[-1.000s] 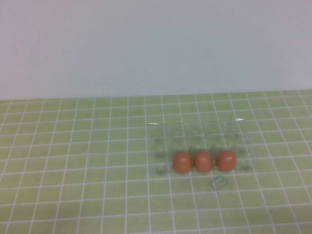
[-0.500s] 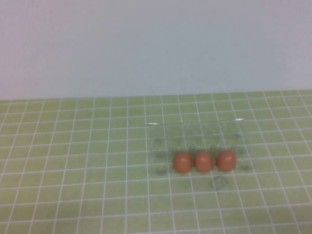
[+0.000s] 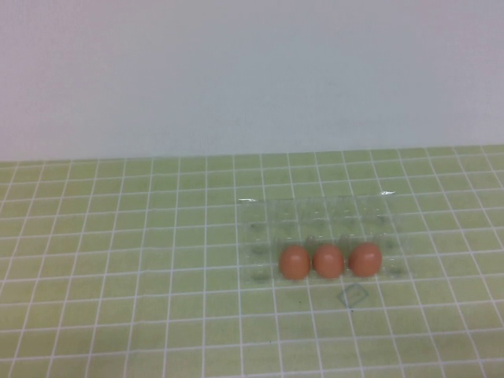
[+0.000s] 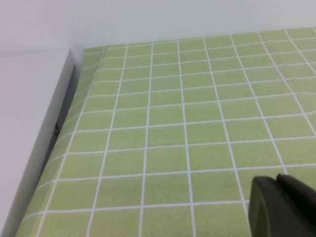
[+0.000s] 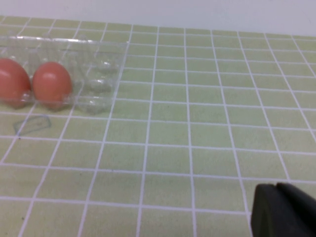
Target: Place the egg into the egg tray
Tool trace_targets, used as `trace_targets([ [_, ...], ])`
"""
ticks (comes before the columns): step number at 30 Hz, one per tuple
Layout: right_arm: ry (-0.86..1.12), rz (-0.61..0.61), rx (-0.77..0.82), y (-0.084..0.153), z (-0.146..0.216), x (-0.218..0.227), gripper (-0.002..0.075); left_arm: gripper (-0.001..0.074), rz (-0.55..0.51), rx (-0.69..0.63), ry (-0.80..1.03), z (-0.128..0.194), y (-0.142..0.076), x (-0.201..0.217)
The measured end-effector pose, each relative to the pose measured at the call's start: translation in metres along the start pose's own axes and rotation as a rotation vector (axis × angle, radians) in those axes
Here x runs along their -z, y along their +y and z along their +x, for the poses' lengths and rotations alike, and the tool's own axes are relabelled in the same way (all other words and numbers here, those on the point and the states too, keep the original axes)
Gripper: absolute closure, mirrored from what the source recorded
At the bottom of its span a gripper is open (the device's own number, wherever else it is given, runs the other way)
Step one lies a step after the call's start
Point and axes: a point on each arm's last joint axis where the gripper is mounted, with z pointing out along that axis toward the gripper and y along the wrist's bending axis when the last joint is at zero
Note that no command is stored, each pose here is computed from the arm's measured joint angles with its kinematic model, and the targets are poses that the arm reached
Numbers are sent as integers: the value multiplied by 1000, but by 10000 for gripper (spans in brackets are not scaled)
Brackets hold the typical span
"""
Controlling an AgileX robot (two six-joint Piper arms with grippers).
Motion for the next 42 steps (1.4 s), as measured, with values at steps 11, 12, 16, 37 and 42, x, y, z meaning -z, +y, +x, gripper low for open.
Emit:
trace_targets([
  [11, -1, 0, -14, 0, 0, 0, 728, 737, 0, 0, 0, 0, 0, 0],
  [12, -1, 0, -14, 0, 0, 0, 728, 737, 0, 0, 0, 0, 0, 0],
  [16, -1, 0, -14, 0, 0, 0, 728, 737, 0, 0, 0, 0, 0, 0],
  [37, -1, 0, -14, 0, 0, 0, 728, 737, 0, 0, 0, 0, 0, 0],
  [42, 0, 14, -20, -1, 0, 0, 728, 737, 0, 0, 0, 0, 0, 0],
])
